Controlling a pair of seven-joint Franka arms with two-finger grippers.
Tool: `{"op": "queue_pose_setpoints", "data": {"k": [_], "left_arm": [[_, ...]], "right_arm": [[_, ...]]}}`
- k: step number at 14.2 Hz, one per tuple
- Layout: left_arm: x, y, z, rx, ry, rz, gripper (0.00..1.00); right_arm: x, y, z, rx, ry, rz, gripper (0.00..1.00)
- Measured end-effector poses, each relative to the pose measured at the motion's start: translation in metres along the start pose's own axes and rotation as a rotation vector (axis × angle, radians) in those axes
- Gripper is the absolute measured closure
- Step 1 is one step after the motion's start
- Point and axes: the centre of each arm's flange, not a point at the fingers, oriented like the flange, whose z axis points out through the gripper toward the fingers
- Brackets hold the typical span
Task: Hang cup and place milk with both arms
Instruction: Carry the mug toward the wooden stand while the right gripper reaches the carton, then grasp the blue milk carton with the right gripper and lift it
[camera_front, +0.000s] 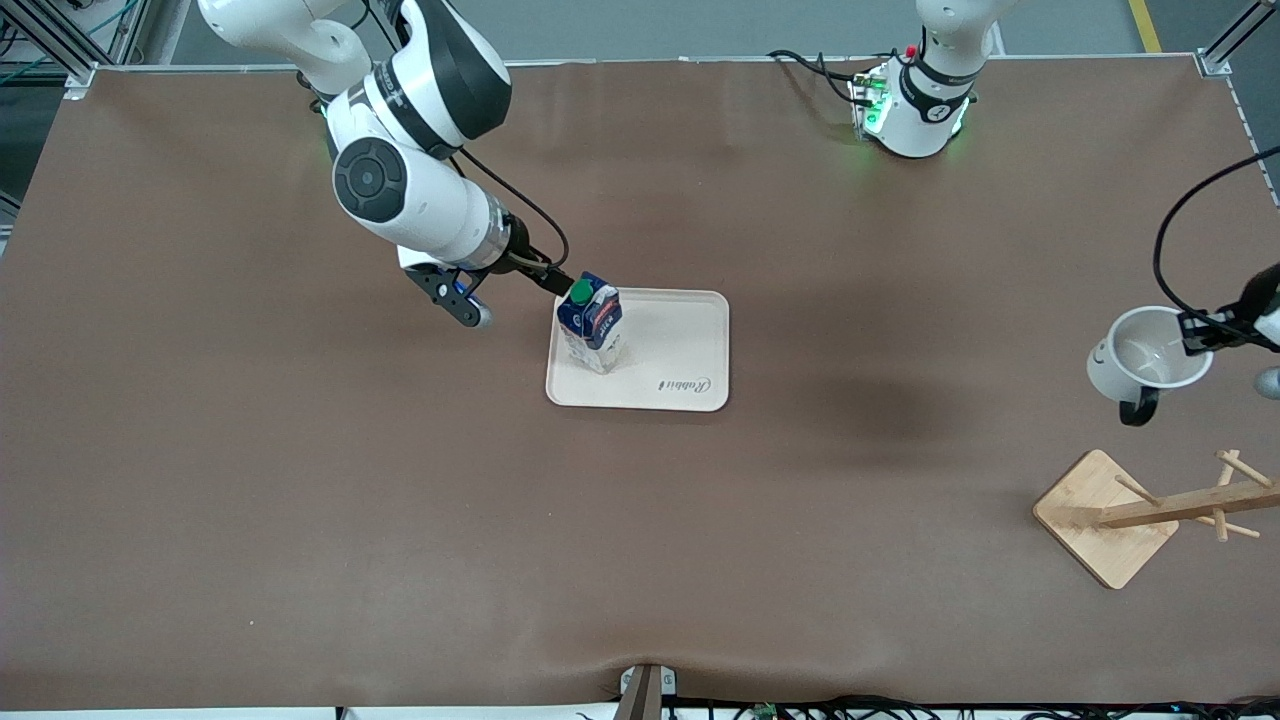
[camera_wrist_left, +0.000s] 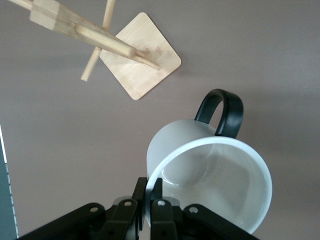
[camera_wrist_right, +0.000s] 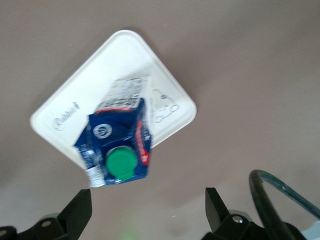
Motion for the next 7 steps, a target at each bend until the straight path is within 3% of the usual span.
{"op": "queue_pose_setpoints", "data": {"k": [2,7], "left_arm": [[0.007,-0.01,0.006,-0.009,0.018,0.002,0.93],[0.017,-0.047,0.009,-0.025,0.049,0.04,0.93]], "right_arm": [[-0.009,-0.008,0.008,0.037,0.022,0.026,0.0],[-0.011,-0.017,0.028,0.055,0.047,0.096,0.0]]}}
